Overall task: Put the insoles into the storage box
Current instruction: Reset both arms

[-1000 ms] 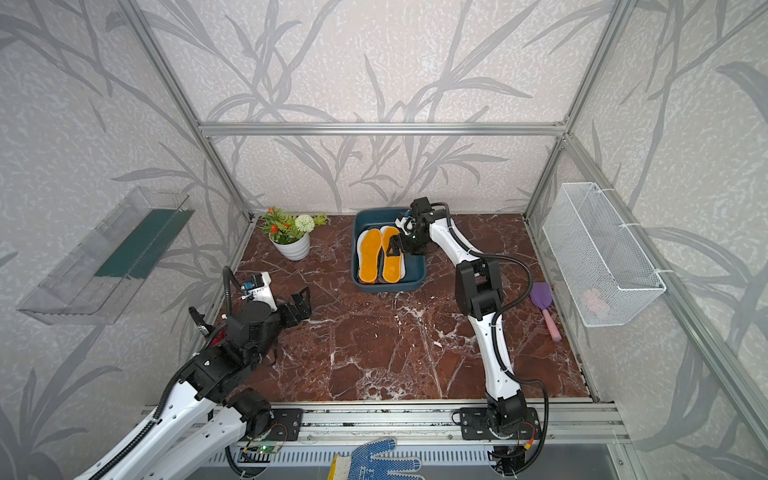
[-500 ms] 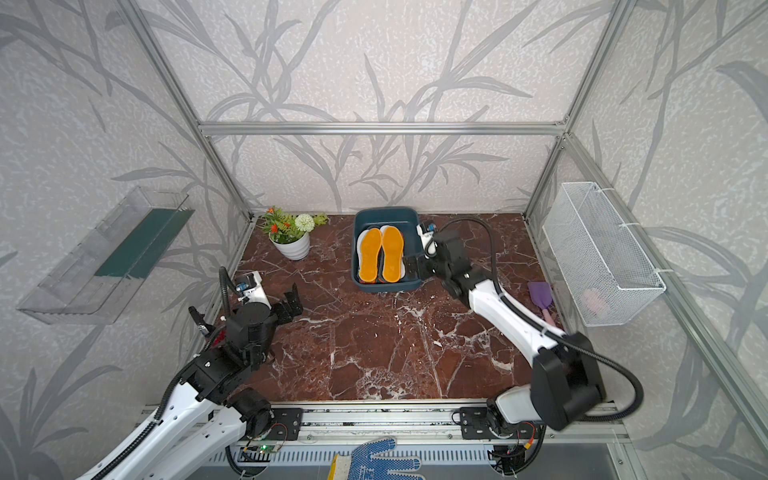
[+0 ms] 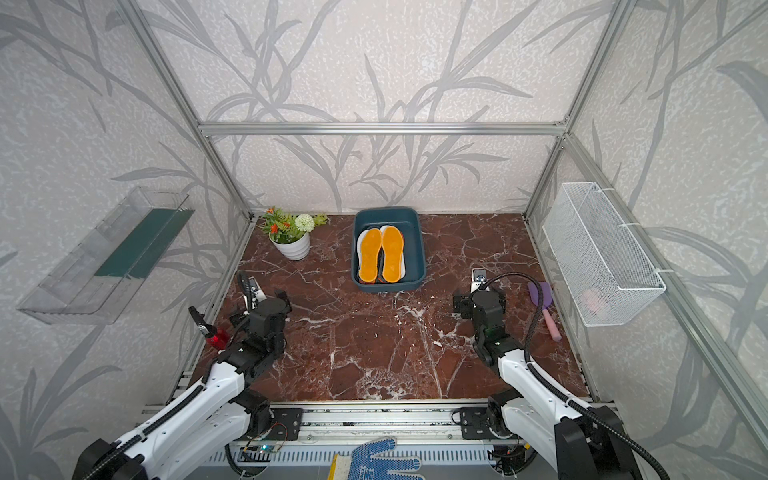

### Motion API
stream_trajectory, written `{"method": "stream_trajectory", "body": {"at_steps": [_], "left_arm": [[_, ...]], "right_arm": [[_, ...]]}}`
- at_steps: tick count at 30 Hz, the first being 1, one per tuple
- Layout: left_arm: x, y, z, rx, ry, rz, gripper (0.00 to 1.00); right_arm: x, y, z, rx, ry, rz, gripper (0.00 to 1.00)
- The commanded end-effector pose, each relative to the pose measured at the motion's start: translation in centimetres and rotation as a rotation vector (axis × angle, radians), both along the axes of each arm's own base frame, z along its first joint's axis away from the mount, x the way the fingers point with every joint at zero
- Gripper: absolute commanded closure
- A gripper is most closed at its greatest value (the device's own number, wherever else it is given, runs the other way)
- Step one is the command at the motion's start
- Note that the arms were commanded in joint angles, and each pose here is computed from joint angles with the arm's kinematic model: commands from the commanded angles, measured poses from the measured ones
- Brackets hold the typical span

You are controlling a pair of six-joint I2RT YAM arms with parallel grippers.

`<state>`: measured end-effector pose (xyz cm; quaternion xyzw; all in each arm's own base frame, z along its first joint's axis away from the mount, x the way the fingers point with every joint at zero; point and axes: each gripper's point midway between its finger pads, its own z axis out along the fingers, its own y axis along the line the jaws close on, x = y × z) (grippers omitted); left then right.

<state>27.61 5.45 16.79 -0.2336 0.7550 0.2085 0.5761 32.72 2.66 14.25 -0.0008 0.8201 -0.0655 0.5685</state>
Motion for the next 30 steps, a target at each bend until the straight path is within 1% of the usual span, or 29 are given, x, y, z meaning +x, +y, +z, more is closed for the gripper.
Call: {"method": "stream_trajectory", "body": {"at_steps": [1, 4, 7, 8, 9, 10, 11, 12, 13, 14, 15, 16, 17, 19, 20, 21, 22, 23, 30], "left_arm": [[1.3, 0.9, -0.7, -0.028, -0.089, -0.035, 0.03], [2.5, 1.9, -2.6, -0.014, -0.044, -0.042, 0.03], [5.3, 1.1, -3.2, -0.023, -0.051, -0.134, 0.04], [6.2, 1.0, -3.1, -0.025, -0.055, -0.151, 0.04], [7.5, 0.6, -3.4, 0.000, -0.017, -0.184, 0.05], [8.4, 0.6, -4.0, -0.001, 0.010, -0.203, 0.06], [9.1, 0.6, -4.5, -0.006, 0.016, -0.211, 0.06], [9.8, 0.6, -5.7, -0.013, 0.042, -0.217, 0.05], [10.5, 0.3, -6.6, -0.009, 0.064, -0.240, 0.06], [10.9, 0.3, -6.9, 0.002, 0.066, -0.238, 0.06], [10.9, 0.5, -6.9, -0.016, 0.058, -0.235, 0.06], [10.9, 0.6, -7.0, -0.023, 0.084, -0.227, 0.06], [10.7, 0.7, -7.3, -0.038, 0.105, -0.228, 0.06], [10.9, 0.7, -7.0, -0.030, 0.079, -0.230, 0.05], [10.8, 0.7, -7.2, -0.038, 0.099, -0.229, 0.05], [10.8, 0.8, -7.1, -0.035, 0.090, -0.230, 0.05], [10.8, 0.7, -7.1, -0.034, 0.085, -0.230, 0.01], [10.8, 0.7, -7.2, -0.040, 0.098, -0.231, 0.01], [10.8, 0.7, -7.2, -0.039, 0.095, -0.231, 0.01]], "right_arm": [[0.4, -1.5, -0.1, -0.012, -0.062, -0.057, 0.01], [1.2, -1.6, -1.4, -0.043, -0.077, -0.057, 0.01], [2.9, -0.7, -1.1, -0.044, -0.135, 0.010, 0.01], [3.4, -0.8, -1.7, -0.044, -0.128, 0.010, 0.01], [4.0, -1.0, -2.5, -0.030, -0.121, 0.011, 0.01], [4.4, -1.1, -3.7, -0.015, -0.102, 0.013, 0.01], [4.9, -1.3, -4.1, 0.001, -0.121, 0.000, 0.01], [5.4, -1.1, -4.1, -0.009, -0.151, 0.020, 0.01], [5.4, -0.8, -4.2, -0.011, -0.142, 0.038, 0.01], [5.4, -0.5, -4.4, -0.009, -0.097, 0.053, 0.01], [5.7, -0.3, -4.5, -0.018, -0.048, 0.062, 0.01], [6.2, -0.4, -4.9, -0.022, 0.011, 0.053, 0.01], [6.8, -0.6, -4.9, -0.032, 0.009, 0.033, 0.01], [6.5, -0.4, -4.9, -0.036, -0.014, 0.038, 0.01], [6.5, -0.3, -4.9, -0.035, -0.006, 0.045, 0.01], [6.5, -0.4, -5.0, -0.038, 0.011, 0.039, 0.01], [6.5, -0.4, -5.0, -0.039, 0.013, 0.040, 0.01], [6.5, -0.3, -4.9, -0.039, 0.008, 0.040, 0.01], [6.6, -0.3, -5.0, -0.040, 0.021, 0.044, 0.01]]}}
